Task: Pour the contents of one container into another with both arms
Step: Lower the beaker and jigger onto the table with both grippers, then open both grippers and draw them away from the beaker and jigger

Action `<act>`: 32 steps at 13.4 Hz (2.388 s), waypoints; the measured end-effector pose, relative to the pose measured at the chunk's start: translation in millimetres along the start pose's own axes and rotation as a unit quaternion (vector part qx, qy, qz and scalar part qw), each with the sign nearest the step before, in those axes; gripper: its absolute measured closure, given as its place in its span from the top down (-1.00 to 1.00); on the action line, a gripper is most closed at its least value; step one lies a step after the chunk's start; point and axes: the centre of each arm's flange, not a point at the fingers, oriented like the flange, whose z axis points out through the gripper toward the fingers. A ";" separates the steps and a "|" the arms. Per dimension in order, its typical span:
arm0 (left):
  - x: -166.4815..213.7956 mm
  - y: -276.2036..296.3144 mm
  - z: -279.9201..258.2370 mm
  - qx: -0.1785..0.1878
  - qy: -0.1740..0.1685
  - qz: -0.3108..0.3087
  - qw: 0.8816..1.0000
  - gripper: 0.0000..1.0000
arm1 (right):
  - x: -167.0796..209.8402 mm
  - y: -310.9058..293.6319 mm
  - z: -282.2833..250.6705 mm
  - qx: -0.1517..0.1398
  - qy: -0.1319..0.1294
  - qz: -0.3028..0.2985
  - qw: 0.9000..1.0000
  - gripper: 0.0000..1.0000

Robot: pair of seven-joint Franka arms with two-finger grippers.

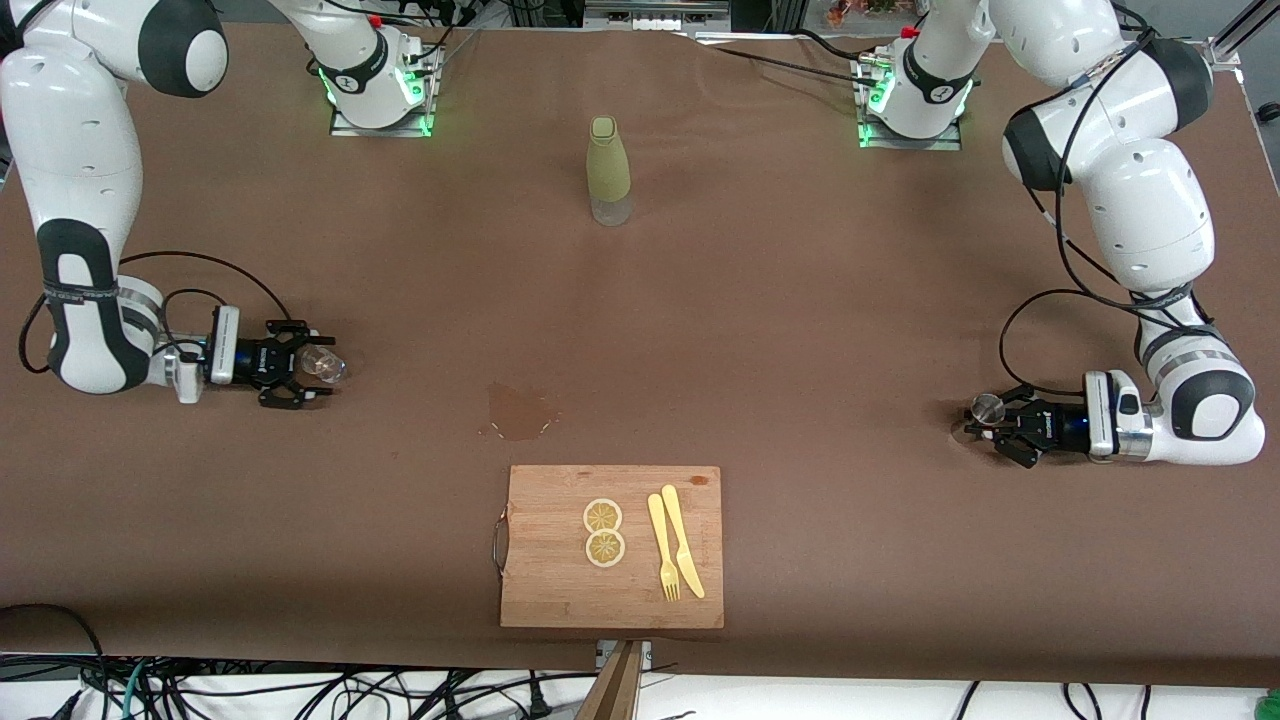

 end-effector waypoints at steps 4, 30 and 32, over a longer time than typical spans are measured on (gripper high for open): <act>-8.7 4.2 -3.1 0.006 -0.003 -0.006 1.000 0.03 | 0.8 3.2 -61.2 -0.026 -0.039 0.046 0.998 1.00; 405.4 -36.7 -62.3 -0.008 -0.381 -0.169 0.909 1.00 | 490.4 58.1 -122.7 -0.270 -0.371 0.694 0.555 1.00; 455.9 -31.5 -44.3 0.001 -0.421 -0.165 0.892 1.00 | 500.7 48.4 -125.0 -0.272 -0.377 0.691 0.554 1.00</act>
